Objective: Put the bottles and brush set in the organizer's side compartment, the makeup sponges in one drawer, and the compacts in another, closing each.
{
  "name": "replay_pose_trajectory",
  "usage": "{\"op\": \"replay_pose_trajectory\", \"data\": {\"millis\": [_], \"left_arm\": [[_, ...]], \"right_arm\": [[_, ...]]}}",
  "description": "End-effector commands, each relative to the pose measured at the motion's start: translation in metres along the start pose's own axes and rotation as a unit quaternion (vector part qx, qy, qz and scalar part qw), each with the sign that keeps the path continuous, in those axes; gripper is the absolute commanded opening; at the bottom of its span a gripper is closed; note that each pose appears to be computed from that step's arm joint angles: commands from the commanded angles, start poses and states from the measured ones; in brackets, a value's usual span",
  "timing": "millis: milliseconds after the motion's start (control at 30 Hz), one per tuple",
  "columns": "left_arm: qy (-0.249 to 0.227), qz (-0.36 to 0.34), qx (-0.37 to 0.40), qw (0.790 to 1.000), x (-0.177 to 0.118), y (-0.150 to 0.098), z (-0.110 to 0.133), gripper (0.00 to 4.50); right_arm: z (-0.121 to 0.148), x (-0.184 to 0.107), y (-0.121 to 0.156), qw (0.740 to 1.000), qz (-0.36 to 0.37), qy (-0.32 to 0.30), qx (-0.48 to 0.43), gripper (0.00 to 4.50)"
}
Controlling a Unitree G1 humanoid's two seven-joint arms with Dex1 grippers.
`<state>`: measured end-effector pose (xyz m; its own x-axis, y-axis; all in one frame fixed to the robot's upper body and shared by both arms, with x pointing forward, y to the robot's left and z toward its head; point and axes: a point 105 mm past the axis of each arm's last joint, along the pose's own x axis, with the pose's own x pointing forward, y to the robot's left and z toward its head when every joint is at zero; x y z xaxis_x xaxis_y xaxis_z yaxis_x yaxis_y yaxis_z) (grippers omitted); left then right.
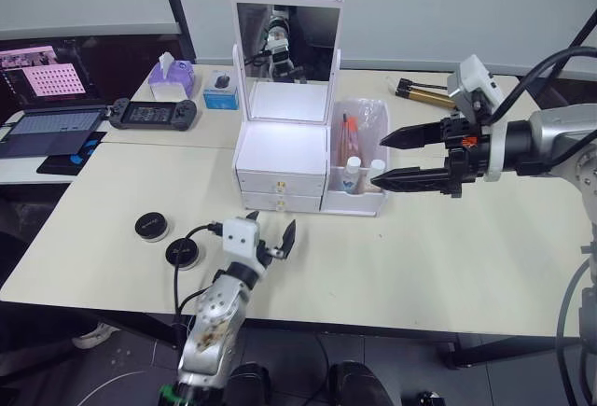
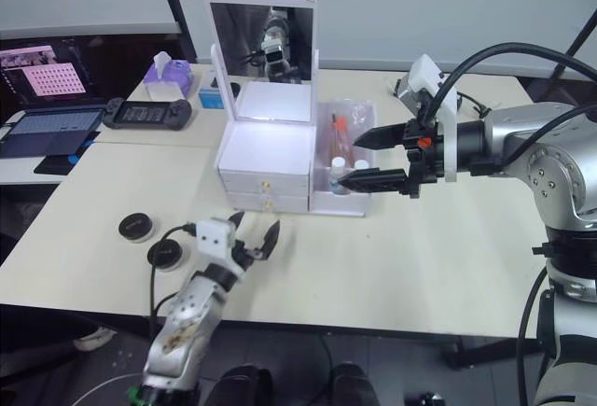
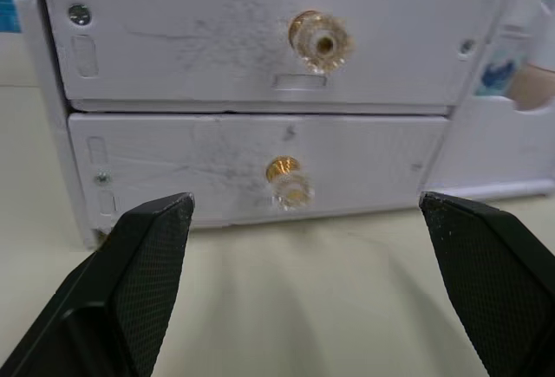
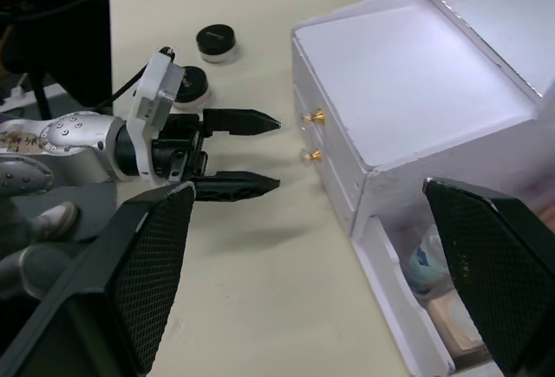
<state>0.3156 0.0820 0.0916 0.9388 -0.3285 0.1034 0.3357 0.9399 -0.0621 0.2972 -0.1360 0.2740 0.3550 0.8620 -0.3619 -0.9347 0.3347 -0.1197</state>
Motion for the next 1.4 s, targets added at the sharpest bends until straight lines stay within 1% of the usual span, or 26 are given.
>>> {"op": "replay_pose_trajectory", "data": {"millis": [33,167,267,400,433,667,700,933,1000,1100,1267,1400], "left_arm": [[-0.006,-0.004,0.018,1.0,0.01,-0.007,-0.006,4.48],[-0.008,-0.014,0.005,1.0,0.018,-0.015,-0.01,4.48],[-0.005,0.0,0.003,1.0,0.02,-0.012,-0.015,3.89],[-0.014,0.007,0.005,1.0,0.026,-0.008,-0.013,2.7],[-0.017,0.007,0.007,1.0,0.028,-0.008,-0.011,2.31],[-0.03,0.013,0.016,0.999,0.031,-0.008,-0.006,0.1],[-0.03,0.012,0.017,0.999,0.031,-0.009,-0.006,0.04],[-0.025,0.019,0.027,0.999,0.027,-0.008,-0.009,0.04],[-0.031,0.01,0.012,0.999,0.026,-0.009,-0.007,0.04],[-0.031,0.019,0.015,0.999,0.025,-0.006,-0.006,0.64],[-0.035,0.019,0.023,0.999,0.028,-0.009,-0.004,2.15],[-0.043,0.009,0.024,0.999,0.029,-0.012,0.0,2.15]], "right_arm": [[0.01,-0.008,0.004,1.0,-0.002,-0.009,-0.021,4.5],[0.015,-0.009,0.005,1.0,-0.004,-0.013,-0.025,4.5],[0.013,-0.011,0.006,1.0,-0.005,-0.008,-0.024,4.5],[0.014,-0.013,0.003,1.0,-0.016,-0.01,-0.021,4.5],[0.014,-0.013,0.003,1.0,-0.016,-0.009,-0.02,4.5],[0.013,-0.013,0.003,1.0,-0.014,-0.007,-0.017,4.5],[0.013,-0.012,0.003,1.0,-0.014,-0.006,-0.017,4.5],[0.011,-0.01,0.004,1.0,-0.009,-0.005,-0.018,4.5],[0.011,-0.009,0.004,1.0,-0.009,-0.005,-0.019,4.5],[0.012,-0.009,0.004,1.0,-0.008,-0.006,-0.019,4.5],[0.011,-0.007,0.008,1.0,0.002,-0.003,-0.018,4.5],[0.012,-0.006,0.009,1.0,0.003,-0.005,-0.02,4.5]]}}
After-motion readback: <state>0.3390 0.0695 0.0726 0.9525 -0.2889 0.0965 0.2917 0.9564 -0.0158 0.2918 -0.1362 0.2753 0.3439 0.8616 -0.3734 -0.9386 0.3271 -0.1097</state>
